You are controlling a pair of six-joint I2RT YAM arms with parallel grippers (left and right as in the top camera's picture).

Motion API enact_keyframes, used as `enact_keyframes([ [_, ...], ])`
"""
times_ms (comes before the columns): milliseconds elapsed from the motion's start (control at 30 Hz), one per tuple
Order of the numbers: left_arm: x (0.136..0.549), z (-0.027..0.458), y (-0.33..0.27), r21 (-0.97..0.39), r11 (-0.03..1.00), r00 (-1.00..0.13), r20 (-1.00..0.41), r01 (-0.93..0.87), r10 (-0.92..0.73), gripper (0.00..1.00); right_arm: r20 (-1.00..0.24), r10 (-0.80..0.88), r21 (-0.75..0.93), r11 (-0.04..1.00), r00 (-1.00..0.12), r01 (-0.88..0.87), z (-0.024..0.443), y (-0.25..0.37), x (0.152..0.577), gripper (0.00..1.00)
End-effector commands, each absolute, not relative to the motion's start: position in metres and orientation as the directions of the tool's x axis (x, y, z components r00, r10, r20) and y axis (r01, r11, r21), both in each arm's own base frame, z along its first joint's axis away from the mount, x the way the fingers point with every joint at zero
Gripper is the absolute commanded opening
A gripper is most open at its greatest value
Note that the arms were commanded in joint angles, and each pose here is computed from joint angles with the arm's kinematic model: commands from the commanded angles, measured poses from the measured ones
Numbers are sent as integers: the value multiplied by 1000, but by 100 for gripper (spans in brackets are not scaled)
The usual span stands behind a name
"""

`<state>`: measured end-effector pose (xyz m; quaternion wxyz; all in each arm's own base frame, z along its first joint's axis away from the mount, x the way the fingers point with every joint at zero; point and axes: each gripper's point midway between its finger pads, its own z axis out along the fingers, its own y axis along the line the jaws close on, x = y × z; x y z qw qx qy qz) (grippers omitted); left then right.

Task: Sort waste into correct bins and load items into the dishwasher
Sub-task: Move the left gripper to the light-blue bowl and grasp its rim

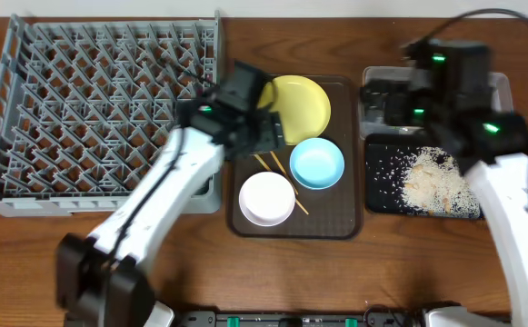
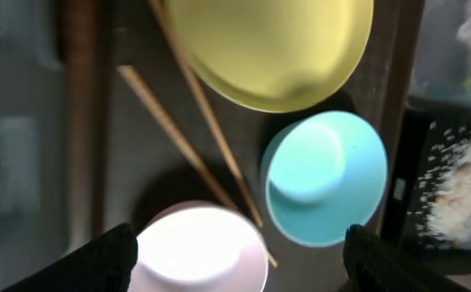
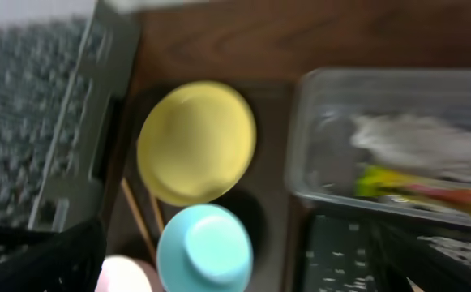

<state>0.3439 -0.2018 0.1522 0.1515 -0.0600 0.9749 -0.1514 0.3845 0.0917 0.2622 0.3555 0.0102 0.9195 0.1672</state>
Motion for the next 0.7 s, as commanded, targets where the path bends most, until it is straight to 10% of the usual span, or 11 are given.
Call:
enact_keyframes([
  [0, 348, 117, -231, -273, 961, -959, -260, -37, -111, 81, -658, 191, 312, 949, -729, -34, 273, 67, 377, 99],
  [400, 363, 39, -268, -247, 969, -973, -221, -4, -60, 81, -632, 184, 301, 953, -753, -20, 265, 63, 371, 99],
  [667, 364, 31, -269, -226, 974, -970, -238, 6, -50, 51, -624, 146, 258, 966, -768, -26, 259, 59, 368, 99],
])
